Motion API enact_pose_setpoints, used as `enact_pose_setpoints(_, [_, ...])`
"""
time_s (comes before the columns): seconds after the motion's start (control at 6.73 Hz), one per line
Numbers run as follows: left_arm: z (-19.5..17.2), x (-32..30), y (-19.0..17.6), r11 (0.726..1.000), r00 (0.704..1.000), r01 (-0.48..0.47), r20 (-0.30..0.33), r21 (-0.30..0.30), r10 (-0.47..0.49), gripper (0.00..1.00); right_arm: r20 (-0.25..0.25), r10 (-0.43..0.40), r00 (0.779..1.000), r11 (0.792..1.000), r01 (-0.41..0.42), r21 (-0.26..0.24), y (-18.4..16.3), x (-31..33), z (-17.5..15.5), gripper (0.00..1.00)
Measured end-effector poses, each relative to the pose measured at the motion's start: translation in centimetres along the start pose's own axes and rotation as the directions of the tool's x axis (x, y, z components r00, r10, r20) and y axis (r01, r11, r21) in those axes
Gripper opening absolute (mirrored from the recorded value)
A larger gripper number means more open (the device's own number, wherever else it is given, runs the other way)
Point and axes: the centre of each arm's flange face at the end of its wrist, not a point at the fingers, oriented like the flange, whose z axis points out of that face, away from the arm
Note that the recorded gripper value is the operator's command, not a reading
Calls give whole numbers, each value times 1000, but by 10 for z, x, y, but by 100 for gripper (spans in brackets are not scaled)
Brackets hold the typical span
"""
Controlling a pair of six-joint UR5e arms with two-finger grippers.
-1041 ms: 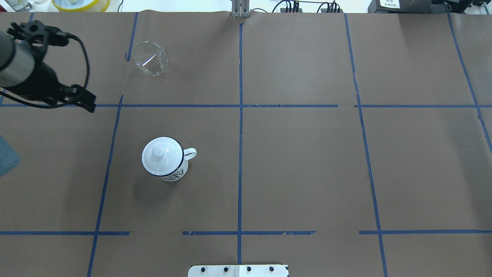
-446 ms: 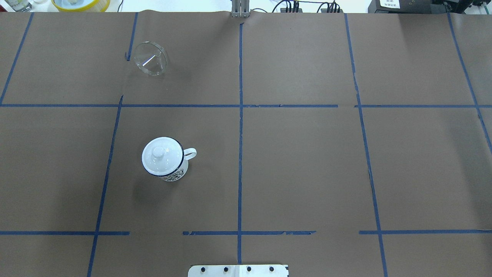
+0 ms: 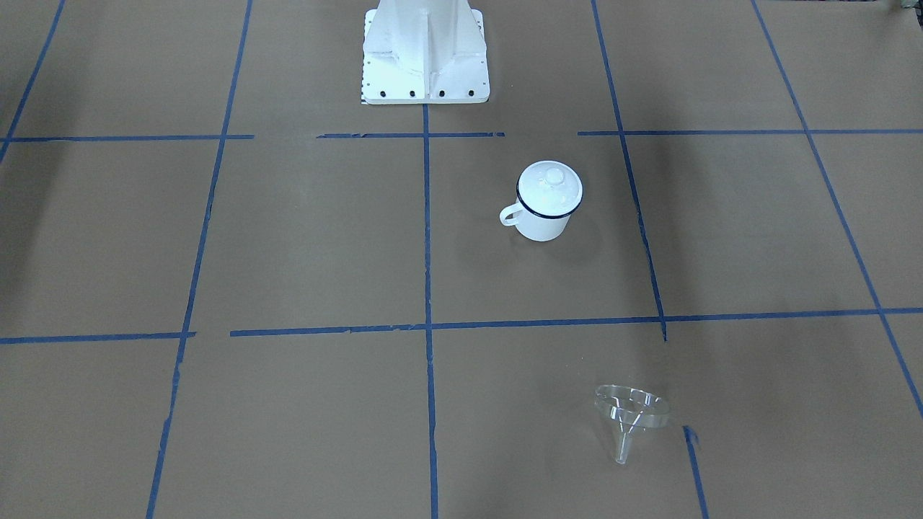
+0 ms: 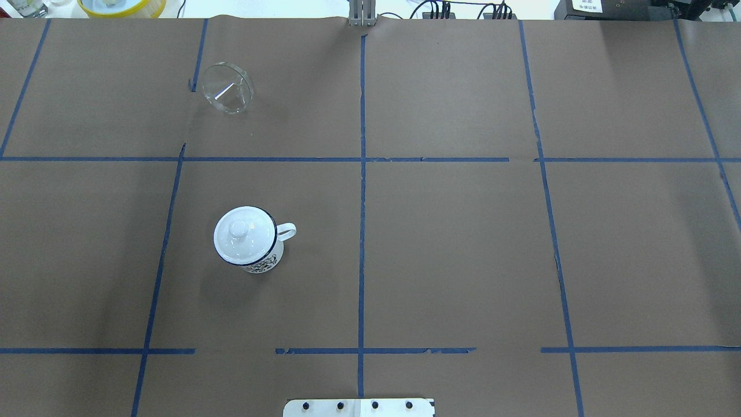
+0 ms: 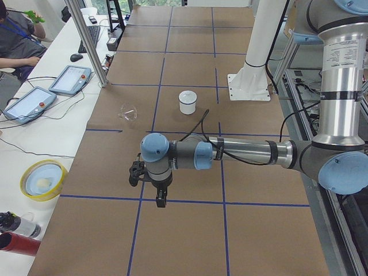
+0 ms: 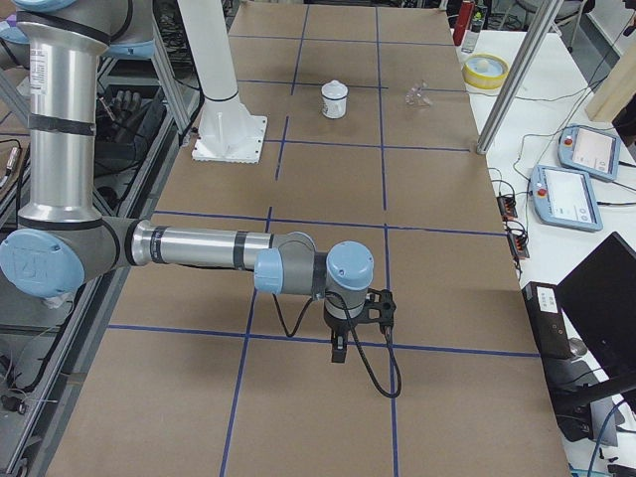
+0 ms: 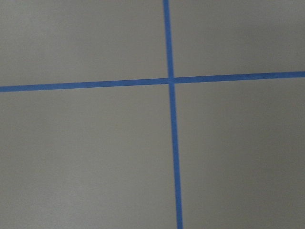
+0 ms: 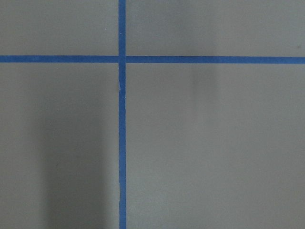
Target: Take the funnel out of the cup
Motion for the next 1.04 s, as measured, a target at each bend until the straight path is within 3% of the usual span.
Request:
enact_pose_setpoints(0.45, [-5, -3, 1, 1000, 999, 11, -42, 21, -10, 100, 0, 0, 1000, 1000, 0, 0, 0, 0, 0, 100])
enact_pose_setpoints(1.04, [-21, 12, -5, 998, 999, -26, -29, 55, 28, 100, 0, 0, 1000, 1000, 0, 0, 0, 0, 0, 100])
